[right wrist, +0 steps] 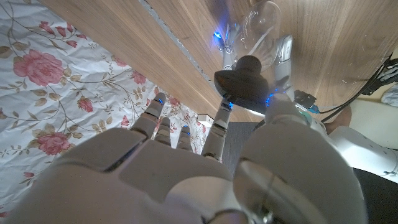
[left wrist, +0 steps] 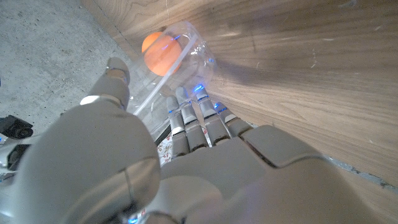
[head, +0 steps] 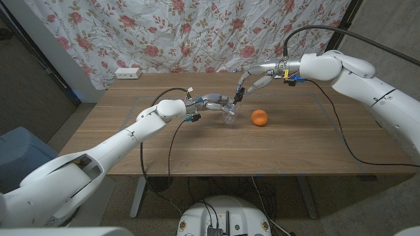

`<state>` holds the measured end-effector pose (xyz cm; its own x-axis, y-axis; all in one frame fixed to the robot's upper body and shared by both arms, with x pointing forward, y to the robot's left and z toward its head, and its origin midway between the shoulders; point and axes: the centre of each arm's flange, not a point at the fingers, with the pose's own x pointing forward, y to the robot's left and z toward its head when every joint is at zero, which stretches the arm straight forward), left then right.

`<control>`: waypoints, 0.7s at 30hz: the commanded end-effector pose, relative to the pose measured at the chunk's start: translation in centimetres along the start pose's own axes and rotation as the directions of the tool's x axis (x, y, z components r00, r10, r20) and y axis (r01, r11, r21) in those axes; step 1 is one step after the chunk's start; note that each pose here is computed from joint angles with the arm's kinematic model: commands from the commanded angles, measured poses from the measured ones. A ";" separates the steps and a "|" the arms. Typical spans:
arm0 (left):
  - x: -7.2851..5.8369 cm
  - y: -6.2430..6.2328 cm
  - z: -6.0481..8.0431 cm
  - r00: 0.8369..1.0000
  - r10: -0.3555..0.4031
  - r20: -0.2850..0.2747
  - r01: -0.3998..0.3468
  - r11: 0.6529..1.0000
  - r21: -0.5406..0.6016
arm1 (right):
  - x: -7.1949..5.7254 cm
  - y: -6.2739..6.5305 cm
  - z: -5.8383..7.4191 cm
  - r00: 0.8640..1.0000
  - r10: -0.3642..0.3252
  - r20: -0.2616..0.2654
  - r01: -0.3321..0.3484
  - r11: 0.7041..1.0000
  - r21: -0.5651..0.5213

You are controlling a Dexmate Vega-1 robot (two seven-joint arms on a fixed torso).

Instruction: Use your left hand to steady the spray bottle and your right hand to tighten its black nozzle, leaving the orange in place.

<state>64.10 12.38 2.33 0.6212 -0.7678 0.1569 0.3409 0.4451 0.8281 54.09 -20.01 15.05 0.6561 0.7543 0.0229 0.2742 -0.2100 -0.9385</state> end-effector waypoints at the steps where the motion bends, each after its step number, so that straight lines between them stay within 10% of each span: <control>1: -0.1 0.1 0.0 1.000 0.002 -0.004 -0.002 1.000 0.004 | 0.0 0.1 0.0 1.000 -0.004 -0.015 0.004 1.000 0.012; 21: -0.1 0.2 -0.1 1.000 0.002 -0.008 -0.002 1.000 0.004 | 0.2 0.4 0.1 0.998 -0.038 -0.057 0.040 0.999 0.028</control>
<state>64.05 12.53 2.43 0.6254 -0.7649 0.1545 0.3372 0.4434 0.8305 54.11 -19.95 14.83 0.6737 0.7374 0.0490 0.2723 -0.1860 -0.9441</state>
